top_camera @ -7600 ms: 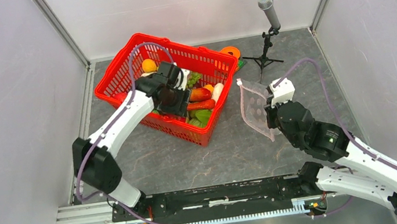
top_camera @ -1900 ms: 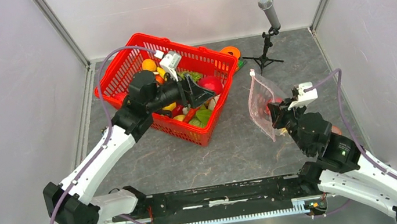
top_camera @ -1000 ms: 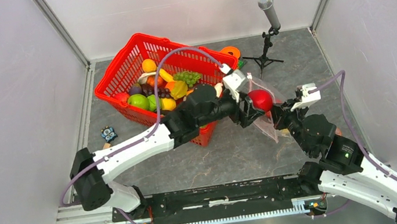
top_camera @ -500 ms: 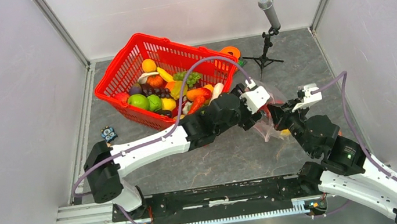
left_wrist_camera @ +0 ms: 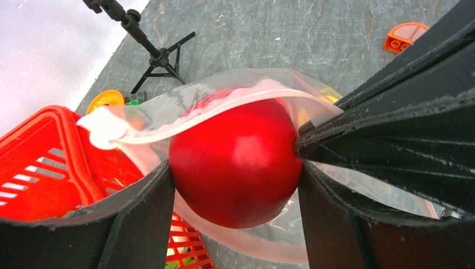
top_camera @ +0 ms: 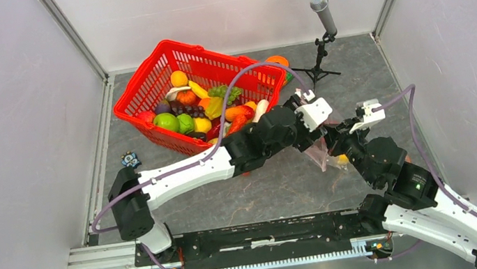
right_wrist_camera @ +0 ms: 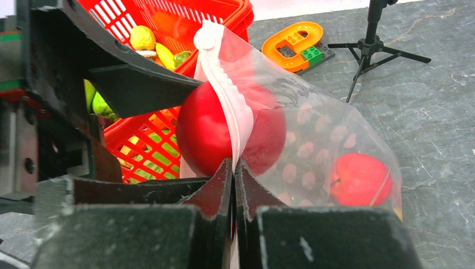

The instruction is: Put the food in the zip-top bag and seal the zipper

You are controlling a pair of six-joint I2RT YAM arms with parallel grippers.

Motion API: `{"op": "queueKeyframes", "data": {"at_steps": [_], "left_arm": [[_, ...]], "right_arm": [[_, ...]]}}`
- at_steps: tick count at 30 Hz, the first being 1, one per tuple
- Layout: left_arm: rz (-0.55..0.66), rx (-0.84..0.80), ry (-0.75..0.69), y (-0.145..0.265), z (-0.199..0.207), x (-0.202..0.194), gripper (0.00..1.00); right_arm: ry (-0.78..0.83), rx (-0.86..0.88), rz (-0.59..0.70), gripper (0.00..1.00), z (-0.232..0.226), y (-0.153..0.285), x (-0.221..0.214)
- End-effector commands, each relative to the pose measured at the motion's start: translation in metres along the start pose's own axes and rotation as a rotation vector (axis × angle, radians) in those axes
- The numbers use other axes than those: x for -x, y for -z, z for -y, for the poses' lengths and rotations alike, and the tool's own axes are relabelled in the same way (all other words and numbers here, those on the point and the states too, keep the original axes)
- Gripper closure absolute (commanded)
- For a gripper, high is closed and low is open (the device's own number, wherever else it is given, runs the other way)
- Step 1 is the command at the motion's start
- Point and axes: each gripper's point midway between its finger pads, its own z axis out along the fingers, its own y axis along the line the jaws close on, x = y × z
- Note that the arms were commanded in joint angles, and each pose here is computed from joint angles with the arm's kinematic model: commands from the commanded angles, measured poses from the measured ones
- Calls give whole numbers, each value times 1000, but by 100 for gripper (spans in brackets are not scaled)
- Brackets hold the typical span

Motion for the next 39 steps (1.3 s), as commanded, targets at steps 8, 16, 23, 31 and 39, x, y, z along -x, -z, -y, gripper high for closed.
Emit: {"op": "queueKeyframes", "data": {"at_steps": [8,16,23,31,39], "left_arm": [[54,-31,74,9,2,27,0],[146,-74,204,36,-11,35,0],[175,-53,243,51,-27,35,0],[151,55,387,83,-82,24,0],[90,255,589,124,-155,-17,0]], "right_arm": [[-85,-28,77,95,3,4,22],[-88,-66,88,95,12,7,23],[-85,-65,82,94,12,6,20],[-76,-63,80,94,12,7,20],[-80,-69,81,94,14,6,17]]}}
